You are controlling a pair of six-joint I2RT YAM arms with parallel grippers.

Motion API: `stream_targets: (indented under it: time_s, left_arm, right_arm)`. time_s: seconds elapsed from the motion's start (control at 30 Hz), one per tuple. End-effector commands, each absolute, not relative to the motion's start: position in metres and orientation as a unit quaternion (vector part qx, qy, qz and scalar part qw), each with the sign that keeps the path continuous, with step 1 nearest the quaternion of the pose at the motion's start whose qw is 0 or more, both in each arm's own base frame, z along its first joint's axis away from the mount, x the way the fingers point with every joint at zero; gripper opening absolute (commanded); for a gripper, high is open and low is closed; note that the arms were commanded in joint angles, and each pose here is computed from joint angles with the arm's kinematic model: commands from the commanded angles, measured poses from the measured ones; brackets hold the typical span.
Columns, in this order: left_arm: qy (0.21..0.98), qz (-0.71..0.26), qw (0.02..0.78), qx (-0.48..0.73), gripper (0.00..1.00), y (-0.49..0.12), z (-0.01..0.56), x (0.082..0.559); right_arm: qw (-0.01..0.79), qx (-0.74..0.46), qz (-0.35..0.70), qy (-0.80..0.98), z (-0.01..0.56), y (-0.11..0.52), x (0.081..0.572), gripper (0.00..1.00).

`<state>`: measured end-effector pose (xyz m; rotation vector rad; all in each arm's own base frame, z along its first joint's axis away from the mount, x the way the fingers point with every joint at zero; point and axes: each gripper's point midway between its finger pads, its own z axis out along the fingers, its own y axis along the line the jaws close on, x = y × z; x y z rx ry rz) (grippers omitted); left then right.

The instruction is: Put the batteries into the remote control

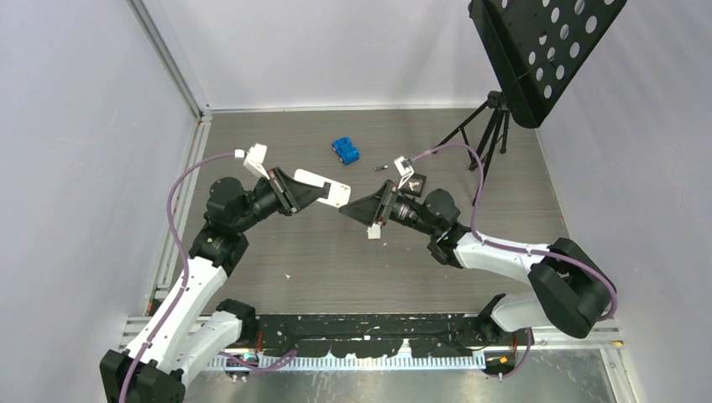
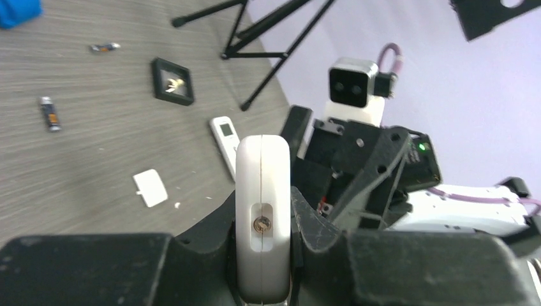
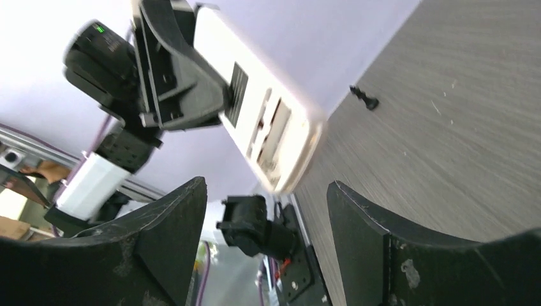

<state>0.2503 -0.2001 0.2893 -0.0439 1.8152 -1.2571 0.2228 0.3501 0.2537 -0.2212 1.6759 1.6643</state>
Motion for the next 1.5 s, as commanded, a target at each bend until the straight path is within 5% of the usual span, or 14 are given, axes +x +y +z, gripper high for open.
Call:
stream_targets:
  time_s: [0.0,0.17,0.27,0.37,0.57,0.7,1.17,1.27,1.33,1.4,1.47]
  left_arm:
    - [0.677,-0.590,0.439,0.034,0.00,-0.216,0.341,0.226]
    - [0.658,-0.621,0.423,0.042,0.00,-0.221,0.349,0.220]
    - [0.654,-0.634,0.409,0.054,0.00,-0.226,0.350,0.217]
    - [0.643,-0.648,0.400,0.076,0.02,-0.229,0.354,0.212]
    - [0.639,-0.657,0.386,0.108,0.39,-0.231,0.362,0.200]
    - [0.652,-0.650,0.370,0.123,0.46,-0.232,0.360,0.197]
    - [0.679,-0.641,0.337,0.121,0.40,-0.237,0.336,0.208]
    - [0.682,-0.636,0.339,0.127,0.25,-0.237,0.334,0.208]
    - [0.682,-0.632,0.344,0.133,0.02,-0.237,0.332,0.208]
    - [0.685,-0.621,0.356,0.133,0.00,-0.235,0.329,0.211]
    - [0.702,-0.594,0.372,0.125,0.00,-0.231,0.319,0.217]
  right_arm:
    - [0.423,-0.065,0.714,0.554,0.321,0.334,0.222,0.73]
    - [0.423,-0.066,0.719,0.547,0.335,0.334,0.222,0.61]
    - [0.418,-0.067,0.721,0.548,0.342,0.334,0.221,0.34]
    - [0.421,-0.064,0.721,0.547,0.344,0.330,0.223,0.18]
    - [0.408,-0.069,0.719,0.558,0.338,0.315,0.226,0.03]
    - [0.392,-0.100,0.705,0.583,0.330,0.317,0.223,0.00]
    - [0.354,-0.160,0.652,0.651,0.298,0.330,0.225,0.00]
    - [0.356,-0.164,0.632,0.668,0.290,0.329,0.228,0.00]
    - [0.355,-0.165,0.630,0.671,0.288,0.330,0.229,0.00]
    - [0.359,-0.163,0.625,0.674,0.287,0.330,0.232,0.09]
    - [0.367,-0.142,0.610,0.688,0.281,0.329,0.242,0.37]
